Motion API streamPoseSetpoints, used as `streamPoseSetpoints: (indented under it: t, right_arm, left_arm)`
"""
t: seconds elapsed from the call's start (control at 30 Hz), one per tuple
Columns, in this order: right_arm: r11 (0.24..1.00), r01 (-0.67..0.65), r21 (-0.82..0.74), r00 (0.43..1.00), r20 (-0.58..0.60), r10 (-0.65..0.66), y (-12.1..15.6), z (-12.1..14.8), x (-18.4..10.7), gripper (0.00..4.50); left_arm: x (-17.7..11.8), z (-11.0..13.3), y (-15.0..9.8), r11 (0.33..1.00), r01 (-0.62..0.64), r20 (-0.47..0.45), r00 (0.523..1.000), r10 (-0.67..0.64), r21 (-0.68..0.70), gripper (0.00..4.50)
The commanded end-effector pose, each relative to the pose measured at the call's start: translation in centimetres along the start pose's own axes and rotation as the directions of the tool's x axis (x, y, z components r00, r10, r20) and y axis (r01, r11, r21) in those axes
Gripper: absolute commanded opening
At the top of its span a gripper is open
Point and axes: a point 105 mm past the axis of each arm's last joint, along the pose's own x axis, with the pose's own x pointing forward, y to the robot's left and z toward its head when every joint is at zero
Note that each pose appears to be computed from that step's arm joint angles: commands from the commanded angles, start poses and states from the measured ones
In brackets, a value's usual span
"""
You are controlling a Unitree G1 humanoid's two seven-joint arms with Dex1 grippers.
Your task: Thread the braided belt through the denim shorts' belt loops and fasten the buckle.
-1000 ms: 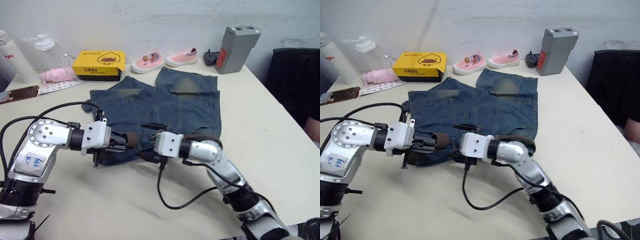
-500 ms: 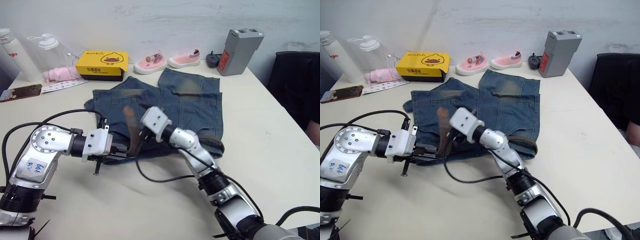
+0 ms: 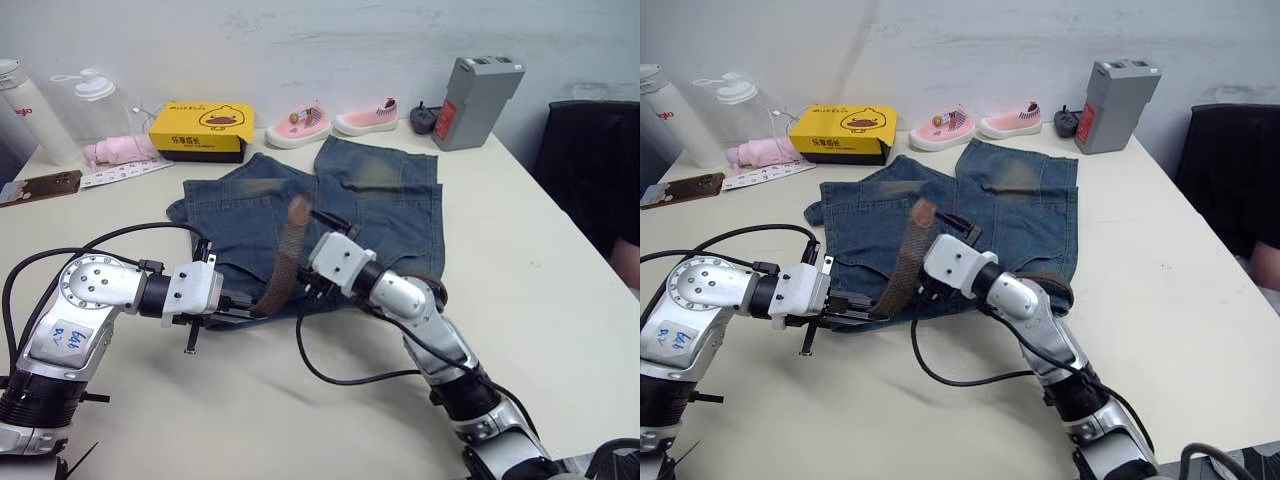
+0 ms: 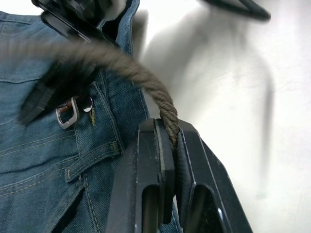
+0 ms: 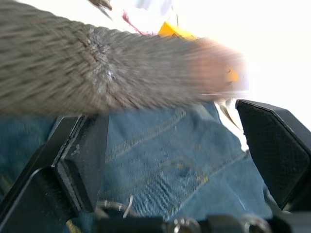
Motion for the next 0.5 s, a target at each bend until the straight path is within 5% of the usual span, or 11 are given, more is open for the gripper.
streamPoseSetpoints:
  t: [0.03, 0.13, 0.5]
  right_arm:
    - [0.993, 0.081, -0.081, 0.997, -0.008, -0.082, -1.5, -0.3, -0.5, 4.5]
    - [0.992, 0.085, -0.09, 0.996, 0.013, -0.084, -1.2, 0.1, -0.6, 4.5]
    - [0.916, -0.219, -0.337, 0.963, 0.077, 0.259, 2.9, 0.2, -2.6, 4.5]
  left_arm:
    - [-0.6, 0.9, 0.3, 0.999, -0.002, -0.002, 1.0, 0.002, 0.032, 0.02]
    - [-0.7, 0.8, 0.2, 1.0, 0.012, -0.004, 1.0, -0.012, 0.016, 0.02]
    - [-0.8, 1.1, 0.8, 1.0, 0.009, 0.012, 1.0, -0.009, 0.01, 0.02]
